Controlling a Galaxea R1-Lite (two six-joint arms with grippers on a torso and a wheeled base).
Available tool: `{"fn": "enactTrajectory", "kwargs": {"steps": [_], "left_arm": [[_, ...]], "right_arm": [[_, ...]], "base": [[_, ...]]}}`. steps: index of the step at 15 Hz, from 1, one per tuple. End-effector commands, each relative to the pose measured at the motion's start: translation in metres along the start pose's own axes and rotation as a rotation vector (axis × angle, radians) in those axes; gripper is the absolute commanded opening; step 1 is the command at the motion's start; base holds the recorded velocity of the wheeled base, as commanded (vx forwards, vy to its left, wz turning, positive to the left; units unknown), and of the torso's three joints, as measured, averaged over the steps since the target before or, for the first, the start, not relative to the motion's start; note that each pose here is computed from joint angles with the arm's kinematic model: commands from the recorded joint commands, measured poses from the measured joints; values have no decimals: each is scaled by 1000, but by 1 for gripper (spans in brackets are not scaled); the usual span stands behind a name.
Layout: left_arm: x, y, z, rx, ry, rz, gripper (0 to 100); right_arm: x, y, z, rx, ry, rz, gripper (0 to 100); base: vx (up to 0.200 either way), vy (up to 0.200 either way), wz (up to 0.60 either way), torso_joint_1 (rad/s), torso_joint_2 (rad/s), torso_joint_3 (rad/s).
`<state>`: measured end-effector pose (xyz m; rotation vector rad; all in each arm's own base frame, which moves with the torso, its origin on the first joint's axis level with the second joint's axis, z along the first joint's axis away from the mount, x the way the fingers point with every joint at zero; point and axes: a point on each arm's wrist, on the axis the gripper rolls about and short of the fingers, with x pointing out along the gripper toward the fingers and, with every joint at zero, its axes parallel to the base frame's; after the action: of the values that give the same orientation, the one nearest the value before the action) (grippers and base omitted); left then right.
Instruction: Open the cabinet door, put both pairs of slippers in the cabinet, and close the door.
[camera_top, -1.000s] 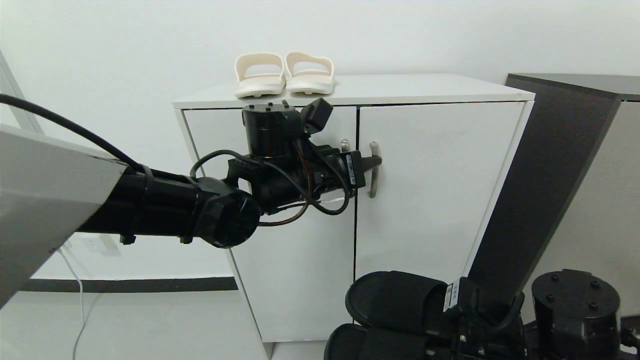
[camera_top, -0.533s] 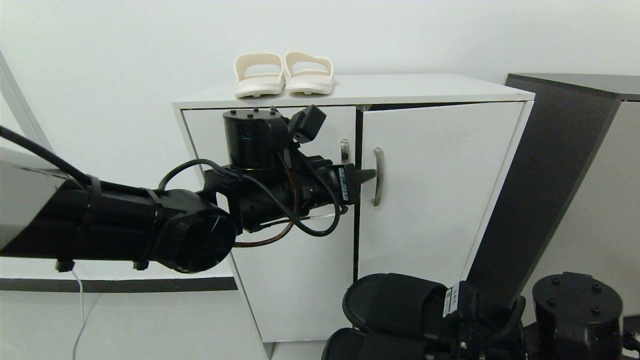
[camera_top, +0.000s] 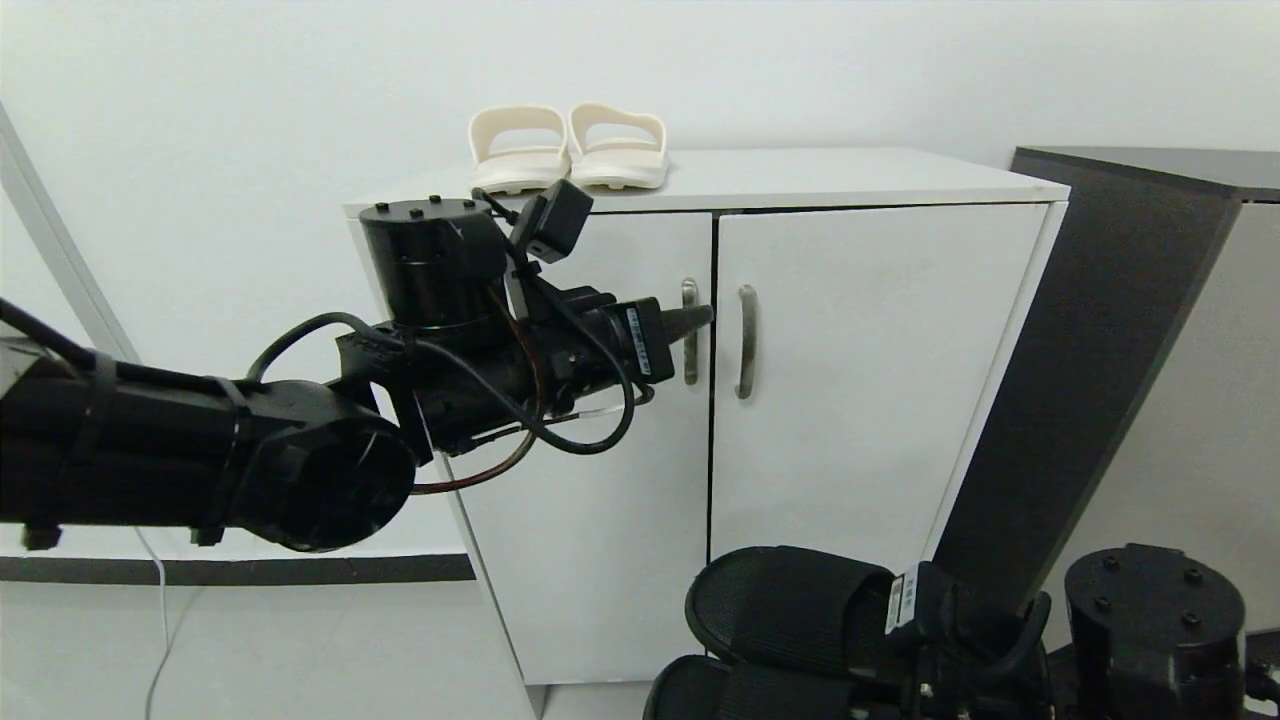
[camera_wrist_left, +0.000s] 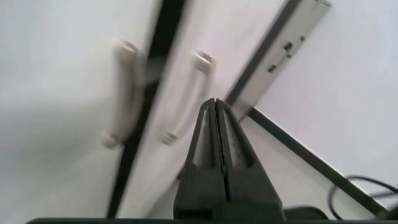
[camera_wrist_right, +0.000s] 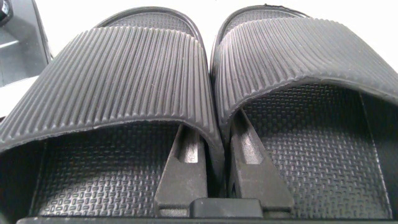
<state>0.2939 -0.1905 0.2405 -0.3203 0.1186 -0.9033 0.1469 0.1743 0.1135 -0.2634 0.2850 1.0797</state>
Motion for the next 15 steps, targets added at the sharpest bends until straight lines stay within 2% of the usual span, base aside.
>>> {"fn": "enactTrajectory", "kwargs": {"steps": [1, 5, 8, 15], "left_arm": [[7, 12, 1, 1, -9, 21, 0], [24, 15, 15, 9, -50, 12, 0], [30, 15, 21, -1, -30, 23, 0], [44, 22, 24, 4, -47, 25, 0]], "right_arm": [[1, 0, -1, 0, 5, 2, 0], [1, 0, -2, 2, 11, 3, 0], [1, 1, -1, -1, 8, 6, 0], [1, 7, -1, -6, 6, 29, 0]], "base": [[0, 0, 0, 0, 0, 0], [0, 0, 0, 0, 0, 0], [0, 0, 0, 0, 0, 0], [0, 0, 0, 0, 0, 0]]}}
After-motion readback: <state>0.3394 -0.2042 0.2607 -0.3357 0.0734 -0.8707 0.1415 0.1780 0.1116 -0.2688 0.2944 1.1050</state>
